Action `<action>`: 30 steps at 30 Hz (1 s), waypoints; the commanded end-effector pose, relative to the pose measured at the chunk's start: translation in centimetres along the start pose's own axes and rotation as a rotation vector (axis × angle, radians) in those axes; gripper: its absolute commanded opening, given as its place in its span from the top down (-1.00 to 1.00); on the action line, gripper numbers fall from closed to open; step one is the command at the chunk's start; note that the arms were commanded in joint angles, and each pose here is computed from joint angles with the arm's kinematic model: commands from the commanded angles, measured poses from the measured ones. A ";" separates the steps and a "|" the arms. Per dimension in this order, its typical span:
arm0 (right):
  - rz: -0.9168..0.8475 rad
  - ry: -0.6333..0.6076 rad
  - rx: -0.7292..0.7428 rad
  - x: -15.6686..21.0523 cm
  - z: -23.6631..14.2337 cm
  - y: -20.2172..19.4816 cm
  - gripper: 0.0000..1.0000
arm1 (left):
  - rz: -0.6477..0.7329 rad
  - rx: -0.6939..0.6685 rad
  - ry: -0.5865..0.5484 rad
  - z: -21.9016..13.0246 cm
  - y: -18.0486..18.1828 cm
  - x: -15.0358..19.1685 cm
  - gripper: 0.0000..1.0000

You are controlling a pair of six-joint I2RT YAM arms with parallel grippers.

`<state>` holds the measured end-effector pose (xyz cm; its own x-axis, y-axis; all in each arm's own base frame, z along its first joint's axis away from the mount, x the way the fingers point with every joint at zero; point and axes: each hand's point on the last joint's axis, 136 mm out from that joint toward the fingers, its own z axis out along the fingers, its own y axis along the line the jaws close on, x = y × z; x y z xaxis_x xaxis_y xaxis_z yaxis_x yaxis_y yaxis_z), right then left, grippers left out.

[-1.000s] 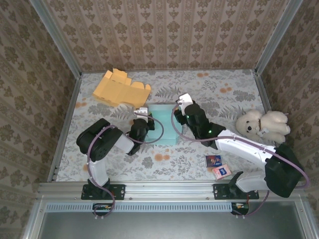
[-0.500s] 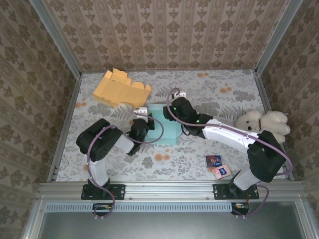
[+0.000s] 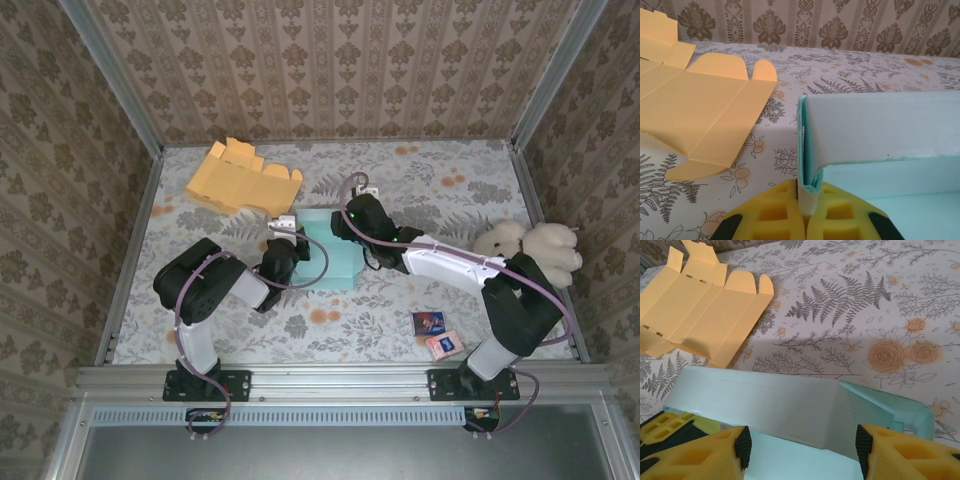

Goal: Fold the paper box

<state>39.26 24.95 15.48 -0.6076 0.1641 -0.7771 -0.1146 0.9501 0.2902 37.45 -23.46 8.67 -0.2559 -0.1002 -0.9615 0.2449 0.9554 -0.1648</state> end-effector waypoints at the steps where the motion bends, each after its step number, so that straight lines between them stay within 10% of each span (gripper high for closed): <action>1: 0.045 0.019 -0.048 0.5 0.8 0.7 -0.19 | -0.003 0.006 -0.039 -0.1 -0.6 -1.0 1.00; 15: 0.170 0.085 -0.211 2.1 1.0 3.2 -0.18 | 0.011 0.000 -0.035 0.0 -1.1 -0.8 1.00; 30: 0.080 0.045 -0.024 4.9 -0.8 -1.7 -0.18 | 0.011 -0.024 -0.027 -0.2 -0.6 -0.2 1.00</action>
<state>36.88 24.41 12.82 -0.6386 0.2535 -0.7266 -0.0910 0.9127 0.3983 36.98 -23.45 8.18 -0.2551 -0.0605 -0.9650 0.2188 0.9685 -0.1185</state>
